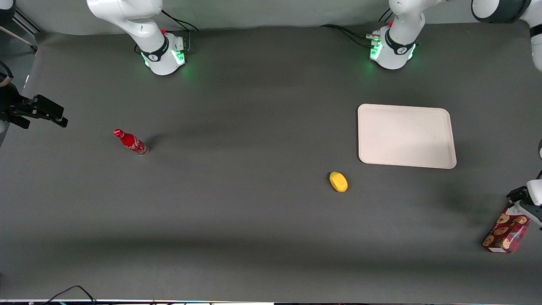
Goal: Place red cookie box on tray
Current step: 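Move the open left gripper down to the red tartan cookie box, then close the left gripper on the cookie box's end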
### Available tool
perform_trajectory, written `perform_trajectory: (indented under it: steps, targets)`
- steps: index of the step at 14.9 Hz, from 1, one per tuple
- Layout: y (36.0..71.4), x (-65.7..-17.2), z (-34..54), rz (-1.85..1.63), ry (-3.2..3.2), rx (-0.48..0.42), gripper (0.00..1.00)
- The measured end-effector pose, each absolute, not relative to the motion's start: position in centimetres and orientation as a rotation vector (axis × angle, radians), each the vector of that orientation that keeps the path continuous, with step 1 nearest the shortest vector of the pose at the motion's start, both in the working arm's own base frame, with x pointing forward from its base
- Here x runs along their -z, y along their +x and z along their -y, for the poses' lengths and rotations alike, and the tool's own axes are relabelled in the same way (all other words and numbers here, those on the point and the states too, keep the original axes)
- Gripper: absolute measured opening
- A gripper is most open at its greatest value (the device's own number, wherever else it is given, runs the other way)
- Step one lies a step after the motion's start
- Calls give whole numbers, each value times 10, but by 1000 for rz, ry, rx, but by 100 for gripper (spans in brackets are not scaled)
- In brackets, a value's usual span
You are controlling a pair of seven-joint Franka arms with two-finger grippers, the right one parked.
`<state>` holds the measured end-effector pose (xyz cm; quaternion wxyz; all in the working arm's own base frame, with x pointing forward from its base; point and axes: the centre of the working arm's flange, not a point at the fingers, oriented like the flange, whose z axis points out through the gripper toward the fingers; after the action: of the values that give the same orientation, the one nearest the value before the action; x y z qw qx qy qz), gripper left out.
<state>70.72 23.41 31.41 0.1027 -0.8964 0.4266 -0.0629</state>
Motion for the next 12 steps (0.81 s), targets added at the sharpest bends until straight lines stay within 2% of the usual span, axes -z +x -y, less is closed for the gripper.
perform_trajectory:
  steps: [6, 12]
  targets:
    - [711, -274, -255, -1223, -2613, 257, 100]
    - [704, -227, -268, -1281, -2611, 210, 100]
